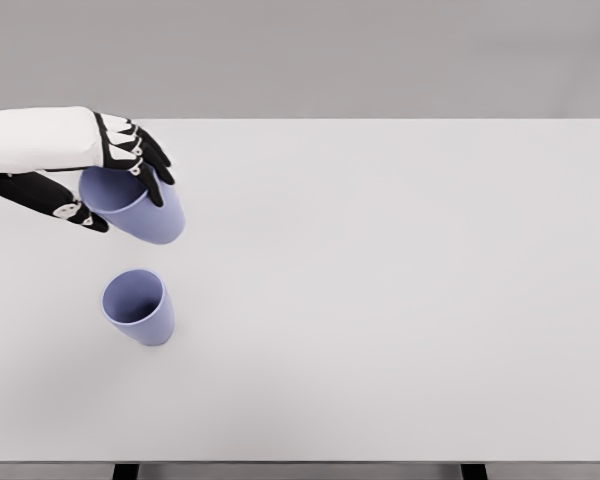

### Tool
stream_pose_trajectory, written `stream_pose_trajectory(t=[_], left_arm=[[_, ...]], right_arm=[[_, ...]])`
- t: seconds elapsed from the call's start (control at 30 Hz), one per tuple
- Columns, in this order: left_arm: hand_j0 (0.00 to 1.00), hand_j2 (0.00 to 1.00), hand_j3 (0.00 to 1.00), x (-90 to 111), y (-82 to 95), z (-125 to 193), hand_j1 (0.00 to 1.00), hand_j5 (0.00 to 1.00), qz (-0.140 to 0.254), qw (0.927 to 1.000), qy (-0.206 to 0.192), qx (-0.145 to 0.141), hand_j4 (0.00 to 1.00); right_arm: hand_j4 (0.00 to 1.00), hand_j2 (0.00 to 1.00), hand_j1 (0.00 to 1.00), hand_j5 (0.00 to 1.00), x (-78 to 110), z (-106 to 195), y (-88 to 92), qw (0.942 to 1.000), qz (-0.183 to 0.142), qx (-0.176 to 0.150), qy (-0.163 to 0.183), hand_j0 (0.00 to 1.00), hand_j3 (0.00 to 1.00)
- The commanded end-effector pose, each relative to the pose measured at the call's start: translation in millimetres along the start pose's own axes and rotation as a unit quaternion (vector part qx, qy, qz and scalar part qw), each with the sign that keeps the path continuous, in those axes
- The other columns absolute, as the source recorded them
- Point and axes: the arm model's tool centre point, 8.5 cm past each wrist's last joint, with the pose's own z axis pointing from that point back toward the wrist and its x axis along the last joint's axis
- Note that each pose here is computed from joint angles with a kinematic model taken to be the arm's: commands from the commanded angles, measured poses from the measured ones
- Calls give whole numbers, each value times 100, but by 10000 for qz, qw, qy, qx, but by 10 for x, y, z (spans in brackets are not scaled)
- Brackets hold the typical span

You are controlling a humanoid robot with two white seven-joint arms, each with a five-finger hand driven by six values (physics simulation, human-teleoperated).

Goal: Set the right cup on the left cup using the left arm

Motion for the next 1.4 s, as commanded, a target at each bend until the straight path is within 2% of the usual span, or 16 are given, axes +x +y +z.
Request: stream_pose_trajectory(t=[0.0, 0.13, 0.4, 0.63, 0.8, 0.93, 1.37], left_arm=[[60, 60, 60, -3, -16, 48, 60, 60, 55, 9999, 49, -93, 60], [60, 60, 60, -12, -107, 57, 60, 60, 122, 9991, 60, -394, 60], [60, 60, 60, -17, -98, 196, 60, 60, 192, 9990, 212, -345, 60], [61, 61, 61, -10, -104, 206, 61, 61, 300, 9990, 172, -290, 61], [61, 61, 61, -40, -224, 187, 61, 61, 465, 9980, 169, -390, 61], [61, 61, 61, -48, -234, 308, 61, 61, 483, 9975, 337, -400, 61], [61, 61, 61, -57, -302, 285, 61, 61, 562, 9968, 317, -468, 61]], right_arm=[[100, 100, 100, 100, -3, 1, 0, 10000, -1, 1, 3, 100, 100], [100, 100, 100, 100, 2, 0, 0, 10000, 0, 0, -5, 100, 100], [100, 100, 100, 100, 6, 0, 0, 10000, 0, 1, -5, 100, 100], [100, 100, 100, 100, 2, 0, 1, 10000, 0, 8, -5, 100, 100], [100, 100, 100, 100, 2, 0, 1, 10000, 0, 8, -5, 100, 100], [100, 100, 100, 100, -3, 1, 0, 10000, -1, 1, 3, 100, 100], [100, 100, 100, 100, -3, 1, 0, 10000, -1, 1, 3, 100, 100]])
